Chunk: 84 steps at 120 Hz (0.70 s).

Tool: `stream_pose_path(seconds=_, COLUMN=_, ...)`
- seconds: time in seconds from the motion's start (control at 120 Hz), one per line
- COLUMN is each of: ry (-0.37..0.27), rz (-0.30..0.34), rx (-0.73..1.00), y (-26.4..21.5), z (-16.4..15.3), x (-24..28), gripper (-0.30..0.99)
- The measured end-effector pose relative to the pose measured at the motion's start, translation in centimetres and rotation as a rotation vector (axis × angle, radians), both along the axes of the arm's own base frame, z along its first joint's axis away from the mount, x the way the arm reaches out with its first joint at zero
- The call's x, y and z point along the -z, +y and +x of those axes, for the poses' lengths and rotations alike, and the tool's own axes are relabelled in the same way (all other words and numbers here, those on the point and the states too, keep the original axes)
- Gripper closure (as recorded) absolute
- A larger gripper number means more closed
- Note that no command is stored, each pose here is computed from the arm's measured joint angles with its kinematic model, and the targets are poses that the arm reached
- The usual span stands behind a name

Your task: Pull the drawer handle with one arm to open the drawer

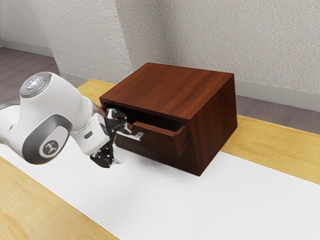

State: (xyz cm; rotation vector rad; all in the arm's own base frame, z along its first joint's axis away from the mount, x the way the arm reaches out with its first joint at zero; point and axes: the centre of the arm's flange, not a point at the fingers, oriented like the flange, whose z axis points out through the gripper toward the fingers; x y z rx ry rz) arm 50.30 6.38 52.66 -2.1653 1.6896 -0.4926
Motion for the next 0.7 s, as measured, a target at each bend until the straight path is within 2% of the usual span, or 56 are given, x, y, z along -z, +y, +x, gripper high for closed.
stream_pose_path(seconds=0.358, ry=0.000, rz=-0.036, rx=-0.005, y=1.1, z=-3.4, x=0.5, gripper=0.00)
stream_pose_path(seconds=0.45, ry=-0.010, rz=-0.028, rx=-0.006, y=1.0, z=-4.8, x=0.1, gripper=0.03)
stream_pose_path(seconds=0.7, ry=-0.018, rz=-0.004, rx=0.012, y=-0.8, z=-7.4, x=0.0, gripper=0.00)
